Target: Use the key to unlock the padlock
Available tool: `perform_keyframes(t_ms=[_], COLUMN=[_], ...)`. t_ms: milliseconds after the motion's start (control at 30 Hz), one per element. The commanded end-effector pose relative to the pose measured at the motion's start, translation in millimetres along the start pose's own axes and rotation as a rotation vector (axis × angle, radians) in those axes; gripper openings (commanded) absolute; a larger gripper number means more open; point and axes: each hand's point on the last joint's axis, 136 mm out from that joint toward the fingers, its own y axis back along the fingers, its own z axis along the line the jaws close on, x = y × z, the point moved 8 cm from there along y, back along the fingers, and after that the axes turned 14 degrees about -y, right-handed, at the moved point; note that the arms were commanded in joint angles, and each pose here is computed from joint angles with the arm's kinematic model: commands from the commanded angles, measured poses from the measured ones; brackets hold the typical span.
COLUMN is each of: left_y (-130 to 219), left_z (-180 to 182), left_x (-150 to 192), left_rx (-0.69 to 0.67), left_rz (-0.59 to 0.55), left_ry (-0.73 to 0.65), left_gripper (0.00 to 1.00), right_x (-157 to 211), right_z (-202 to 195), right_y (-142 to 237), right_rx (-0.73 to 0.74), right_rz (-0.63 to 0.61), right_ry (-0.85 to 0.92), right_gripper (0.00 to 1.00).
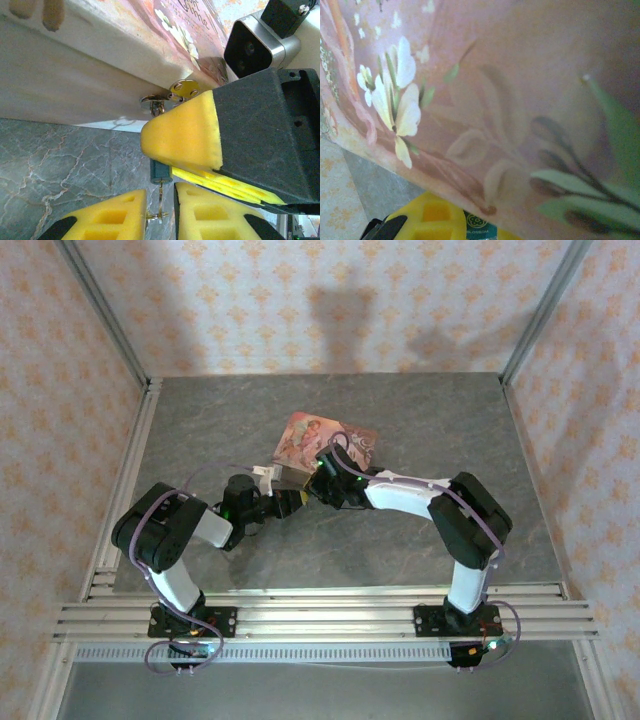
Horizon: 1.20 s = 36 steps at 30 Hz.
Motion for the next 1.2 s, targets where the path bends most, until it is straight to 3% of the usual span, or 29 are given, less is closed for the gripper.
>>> perform_keyframes(t_ms=[0,200,433,567,933,1067,1167], left_y=[3,4,2,-2,-7,-8,-10], left_z=[1,2,0,-3,-4,-6,-6], left_x=[4,7,1,-1,-2,-5,-9], left_rx=[0.005,0.001,0.016,0.03,0.04,0.042,0.043], left_rz=[-0.005,-0.006,-0.019,-0.02,-0.039,-0.045,-0.049], left_ry=[0.003,0.004,0.002,0.001,0.006,-0.003,-0.005], left_gripper=[0.22,0.26,0.21,0.13,0.14,0.03,0.13], right_x=[3,3,4,4,7,9,10], right_z=[-1,-1,-1,-1,0,-2,-2], right_y=[5,5,4,3,1,0,-1], right_rx=[-0.008,-0.01,-0.016,-0.024,-0.04,-0.043,-0.049], right_rz=[0.034,0.035,0.041,0.044,0.063,0.069,0.076], right_ry=[-0.019,-0.022,-0.031,-0.045,-0.062,-0.068,-0.075], right_gripper=[0.0,0.0,0.0,0.0,0.0,0.0,0.0])
